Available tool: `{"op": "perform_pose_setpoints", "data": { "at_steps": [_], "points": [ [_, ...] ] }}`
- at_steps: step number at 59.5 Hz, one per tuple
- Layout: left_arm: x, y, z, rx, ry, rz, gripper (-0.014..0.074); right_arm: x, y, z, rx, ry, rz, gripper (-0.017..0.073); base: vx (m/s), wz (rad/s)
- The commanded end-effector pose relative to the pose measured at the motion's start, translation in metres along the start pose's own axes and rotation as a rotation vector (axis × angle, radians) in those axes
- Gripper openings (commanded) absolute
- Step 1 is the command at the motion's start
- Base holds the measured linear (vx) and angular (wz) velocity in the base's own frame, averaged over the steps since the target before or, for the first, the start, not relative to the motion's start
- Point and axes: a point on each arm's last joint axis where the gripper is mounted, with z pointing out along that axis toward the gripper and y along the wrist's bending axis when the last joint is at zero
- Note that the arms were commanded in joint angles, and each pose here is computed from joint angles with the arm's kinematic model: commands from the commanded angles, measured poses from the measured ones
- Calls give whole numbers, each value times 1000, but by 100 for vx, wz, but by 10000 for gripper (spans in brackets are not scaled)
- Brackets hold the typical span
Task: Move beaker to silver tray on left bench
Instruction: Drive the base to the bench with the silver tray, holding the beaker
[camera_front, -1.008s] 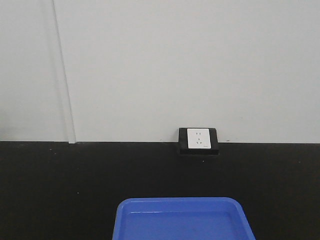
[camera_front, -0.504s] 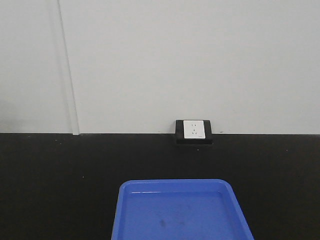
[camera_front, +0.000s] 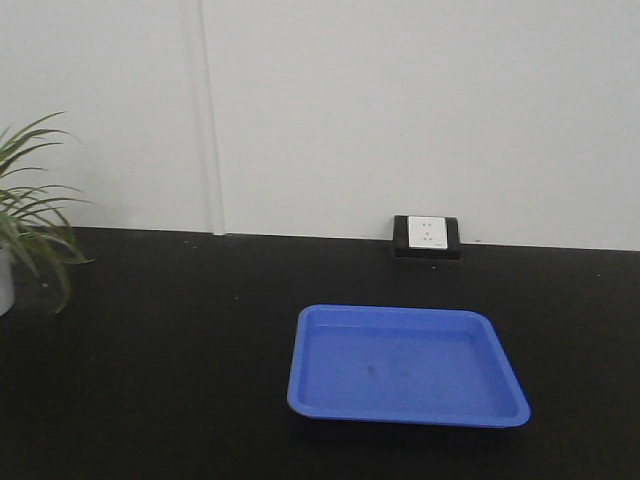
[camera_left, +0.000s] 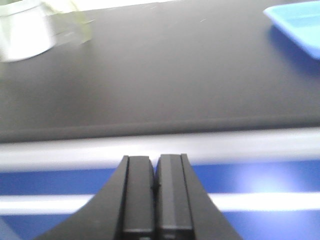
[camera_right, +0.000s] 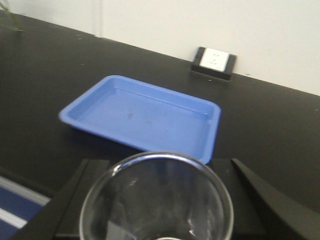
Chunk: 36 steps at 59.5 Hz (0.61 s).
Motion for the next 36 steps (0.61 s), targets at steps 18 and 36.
{"op": "perform_pose_setpoints", "data": {
  "at_steps": [18, 36],
  "points": [
    [-1, -1, 2, 6, -63, -3, 1, -16, 0, -3, -11, -98, -23, -10, -35, 44],
    [-1, -1, 2, 6, -63, -3, 1, -16, 0, -3, -11, -98, -23, -10, -34, 49]
  ]
}}
